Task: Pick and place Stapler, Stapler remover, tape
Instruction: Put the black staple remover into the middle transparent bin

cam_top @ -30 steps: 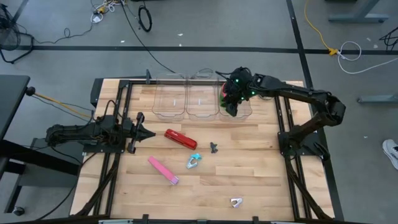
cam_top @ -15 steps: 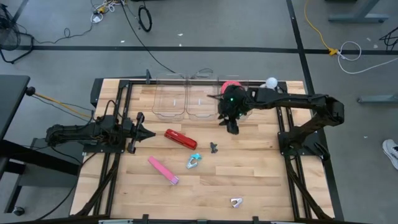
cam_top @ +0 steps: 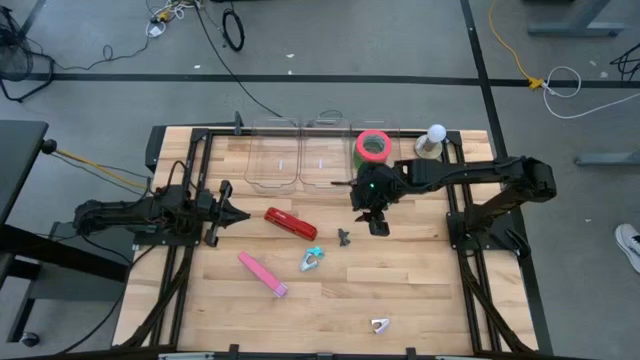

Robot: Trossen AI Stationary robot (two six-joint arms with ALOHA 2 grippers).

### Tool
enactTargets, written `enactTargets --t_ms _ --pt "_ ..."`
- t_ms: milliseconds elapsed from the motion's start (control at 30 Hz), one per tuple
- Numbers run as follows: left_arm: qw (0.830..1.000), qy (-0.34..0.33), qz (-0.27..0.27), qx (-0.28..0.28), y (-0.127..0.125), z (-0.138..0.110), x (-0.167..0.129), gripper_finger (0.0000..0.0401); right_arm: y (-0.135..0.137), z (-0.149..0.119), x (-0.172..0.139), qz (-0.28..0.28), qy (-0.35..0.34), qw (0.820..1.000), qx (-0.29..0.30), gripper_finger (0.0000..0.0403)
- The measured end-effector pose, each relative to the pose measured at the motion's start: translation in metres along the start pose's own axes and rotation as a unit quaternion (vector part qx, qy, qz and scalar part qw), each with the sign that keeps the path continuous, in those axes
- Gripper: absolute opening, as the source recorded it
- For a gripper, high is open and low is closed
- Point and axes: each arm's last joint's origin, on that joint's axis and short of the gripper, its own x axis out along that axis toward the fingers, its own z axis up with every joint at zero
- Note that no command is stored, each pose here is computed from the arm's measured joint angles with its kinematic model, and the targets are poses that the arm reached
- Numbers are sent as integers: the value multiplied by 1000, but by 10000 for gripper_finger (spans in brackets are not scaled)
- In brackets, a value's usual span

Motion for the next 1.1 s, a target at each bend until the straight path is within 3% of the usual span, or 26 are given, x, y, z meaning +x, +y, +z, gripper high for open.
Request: enactTargets --t_ms 633,833,1100 --pt "1000 0 0 0 0 0 0 3 24 -72 28 11 -110 994 -18 146" --pt "1000 0 0 0 0 0 0 3 23 -86 41 -3 -157 984 -87 146" --pt "1000 0 0 0 0 0 0 3 23 -105 52 -37 -196 953 -229 146"
